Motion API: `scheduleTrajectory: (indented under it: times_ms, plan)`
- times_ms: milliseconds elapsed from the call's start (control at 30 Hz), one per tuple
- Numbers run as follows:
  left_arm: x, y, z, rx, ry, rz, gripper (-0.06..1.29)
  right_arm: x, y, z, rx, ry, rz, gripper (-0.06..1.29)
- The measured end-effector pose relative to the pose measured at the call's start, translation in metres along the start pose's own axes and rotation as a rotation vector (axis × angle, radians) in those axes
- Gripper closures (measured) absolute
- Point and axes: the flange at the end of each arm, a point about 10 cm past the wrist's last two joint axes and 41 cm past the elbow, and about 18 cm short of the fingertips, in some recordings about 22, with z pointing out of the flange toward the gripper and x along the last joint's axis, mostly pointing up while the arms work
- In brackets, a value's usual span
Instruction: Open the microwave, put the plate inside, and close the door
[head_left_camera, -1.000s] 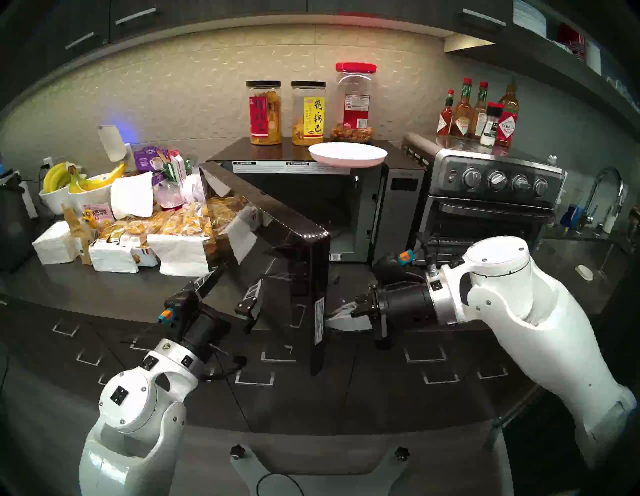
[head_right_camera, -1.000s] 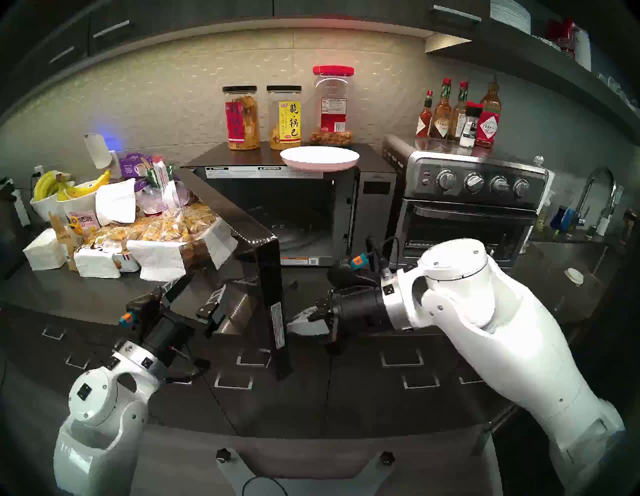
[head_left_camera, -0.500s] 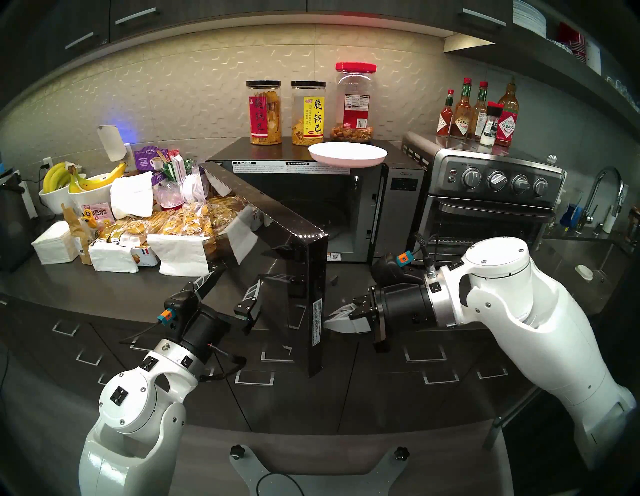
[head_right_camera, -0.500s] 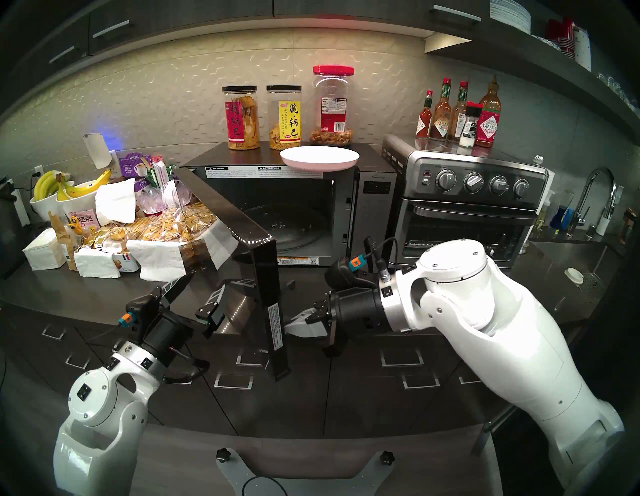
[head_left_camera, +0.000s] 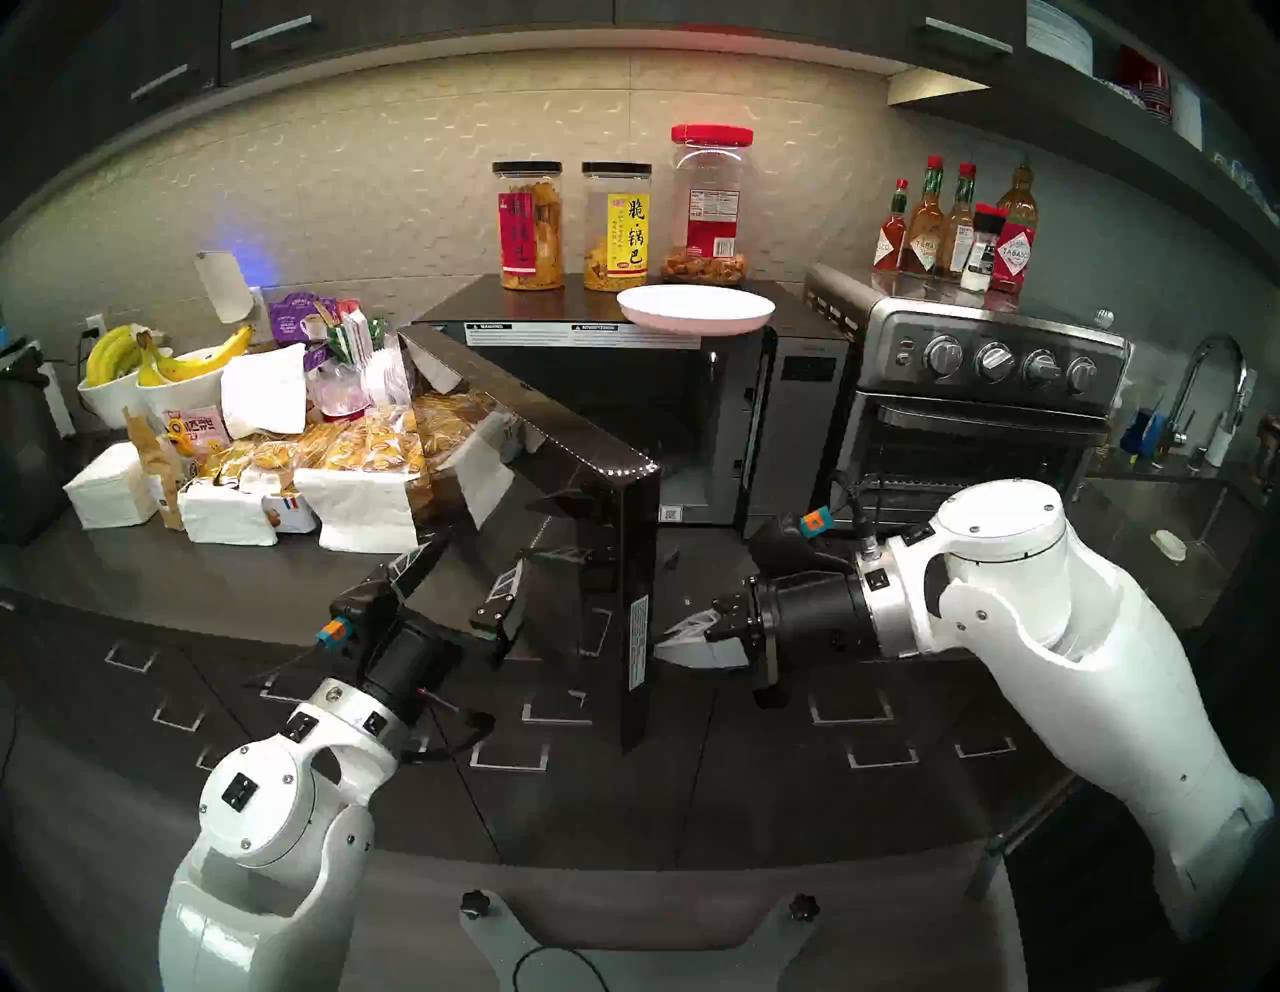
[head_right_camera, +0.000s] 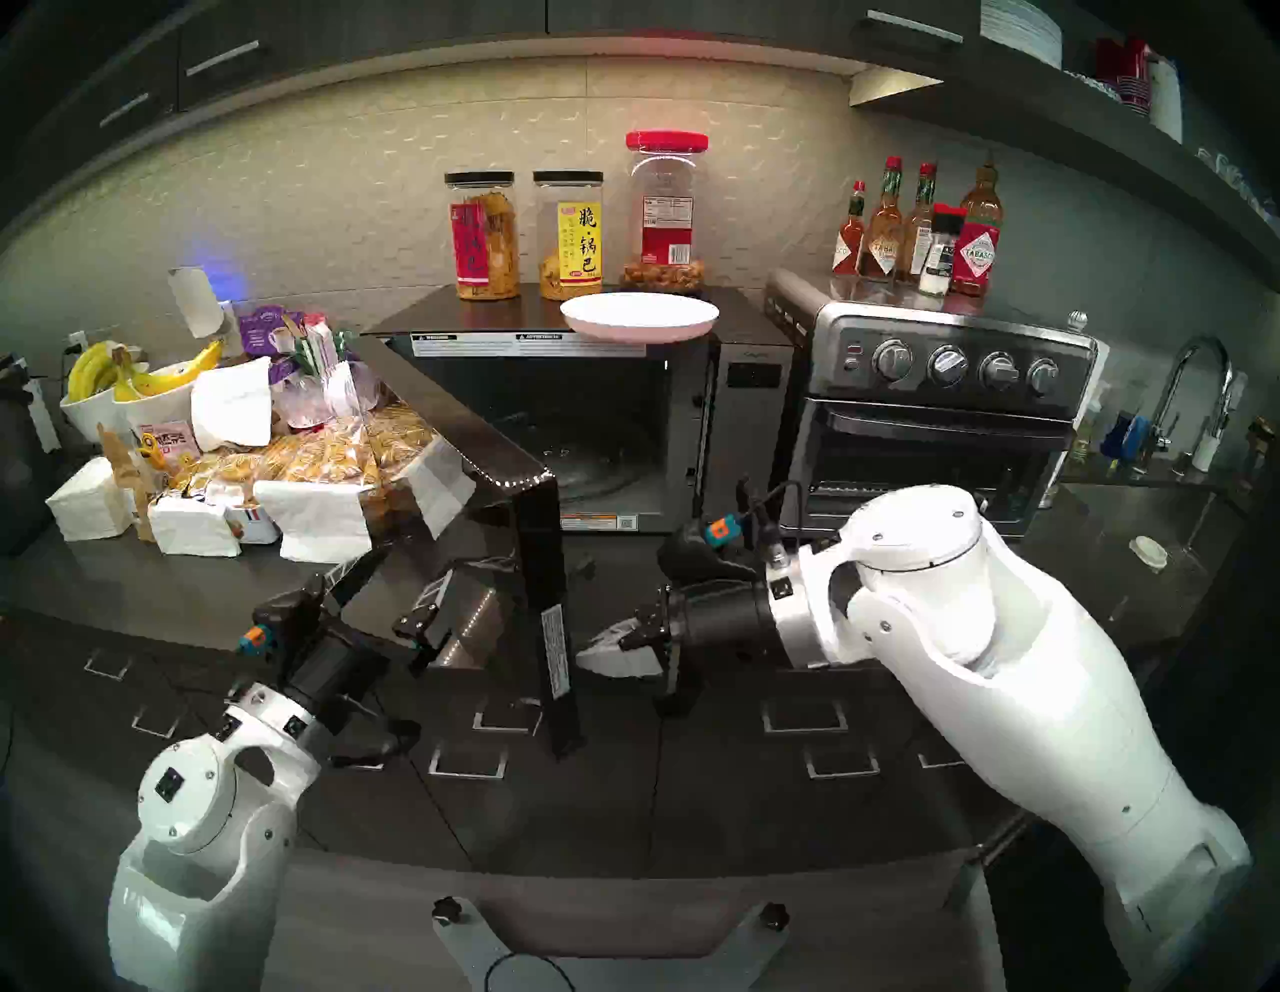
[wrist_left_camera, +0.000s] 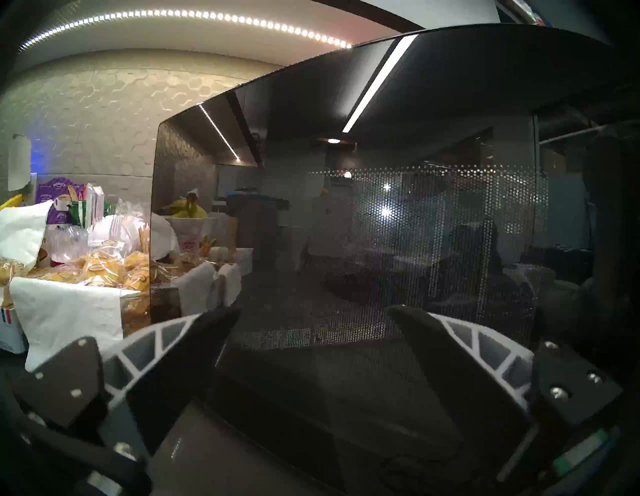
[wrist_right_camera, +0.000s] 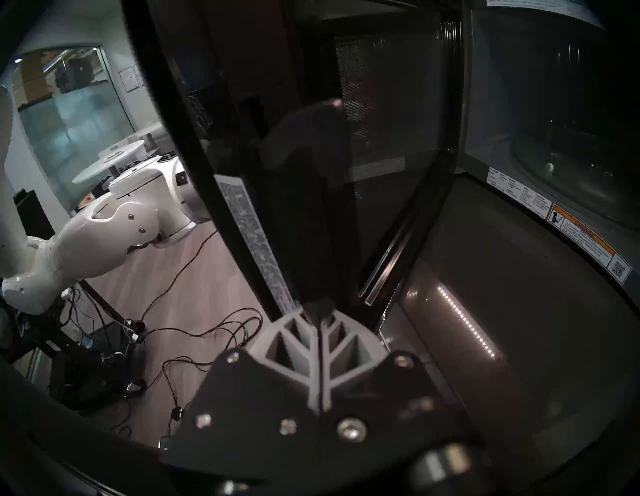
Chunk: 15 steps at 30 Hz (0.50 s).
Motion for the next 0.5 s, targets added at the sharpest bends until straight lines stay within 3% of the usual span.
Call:
scheduleTrajectory:
  times_ms: [500]
  plan:
    - [0.0,0.0005,0.0003,-0.002,0.001,-0.001,-0.04,-0.0047,-0.0008,-0.0023,0.001,-0.009,0.004,1.25]
